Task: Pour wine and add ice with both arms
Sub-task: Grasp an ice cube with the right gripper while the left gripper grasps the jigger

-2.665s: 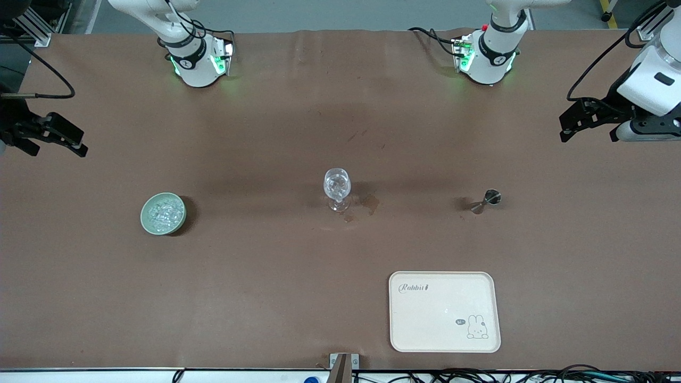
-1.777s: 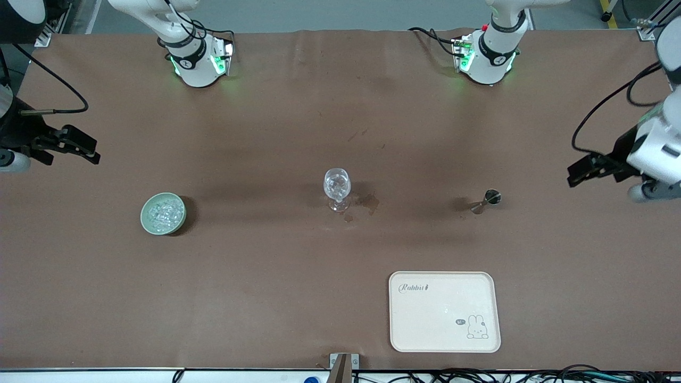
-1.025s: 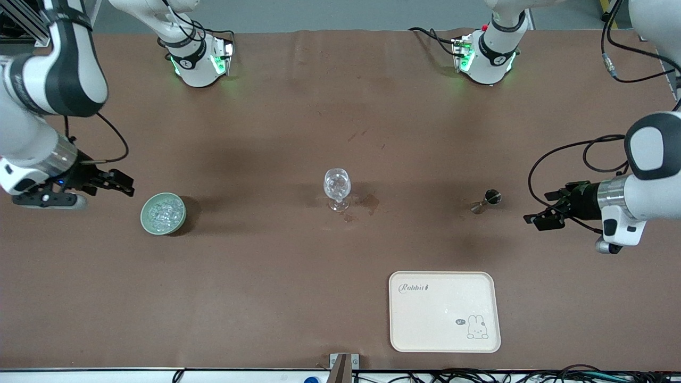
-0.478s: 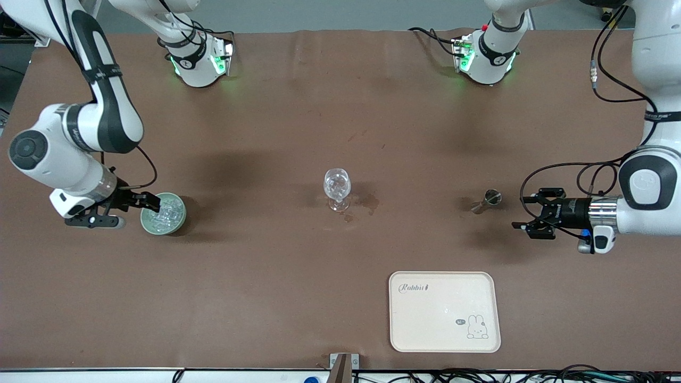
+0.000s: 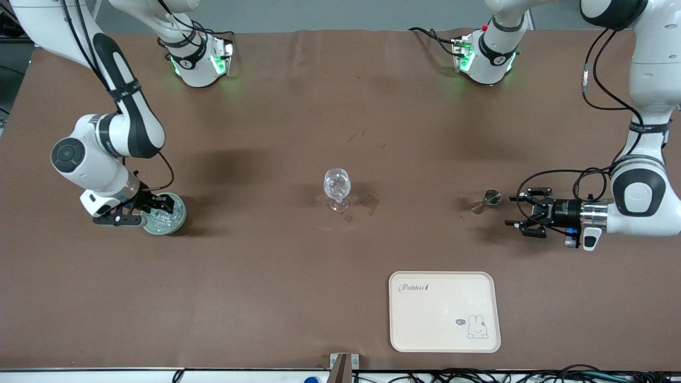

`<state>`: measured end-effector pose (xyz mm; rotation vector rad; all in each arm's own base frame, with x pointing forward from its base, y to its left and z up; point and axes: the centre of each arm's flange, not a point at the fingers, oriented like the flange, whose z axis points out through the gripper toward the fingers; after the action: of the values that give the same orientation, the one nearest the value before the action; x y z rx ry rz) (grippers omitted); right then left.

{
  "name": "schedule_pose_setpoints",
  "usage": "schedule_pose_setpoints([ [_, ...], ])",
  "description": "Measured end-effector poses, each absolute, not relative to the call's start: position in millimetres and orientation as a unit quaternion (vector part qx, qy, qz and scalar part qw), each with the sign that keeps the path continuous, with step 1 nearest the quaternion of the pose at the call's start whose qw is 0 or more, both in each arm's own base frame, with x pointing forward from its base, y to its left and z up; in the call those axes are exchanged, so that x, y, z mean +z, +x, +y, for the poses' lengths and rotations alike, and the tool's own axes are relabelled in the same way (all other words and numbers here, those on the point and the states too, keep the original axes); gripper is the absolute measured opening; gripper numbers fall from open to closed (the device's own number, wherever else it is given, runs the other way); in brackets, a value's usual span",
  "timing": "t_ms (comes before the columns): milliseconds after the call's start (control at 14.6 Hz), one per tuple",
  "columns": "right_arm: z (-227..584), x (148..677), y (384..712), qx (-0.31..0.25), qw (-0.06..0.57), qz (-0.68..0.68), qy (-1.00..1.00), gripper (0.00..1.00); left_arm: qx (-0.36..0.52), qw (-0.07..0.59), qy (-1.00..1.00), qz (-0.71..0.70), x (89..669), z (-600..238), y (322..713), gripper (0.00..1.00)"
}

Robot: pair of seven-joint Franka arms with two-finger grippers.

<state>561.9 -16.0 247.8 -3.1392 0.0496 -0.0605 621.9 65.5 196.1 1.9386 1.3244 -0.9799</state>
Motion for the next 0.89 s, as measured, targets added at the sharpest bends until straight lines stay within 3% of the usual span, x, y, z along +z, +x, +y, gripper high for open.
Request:
schedule_pose_setpoints([
  [888,-18.6,228.1,560.5,-0.013,0.000,0.018,-1.000,0.63,-0.423,0.319,0.670,0.520,144.7,63.4,591.5,0.66],
])
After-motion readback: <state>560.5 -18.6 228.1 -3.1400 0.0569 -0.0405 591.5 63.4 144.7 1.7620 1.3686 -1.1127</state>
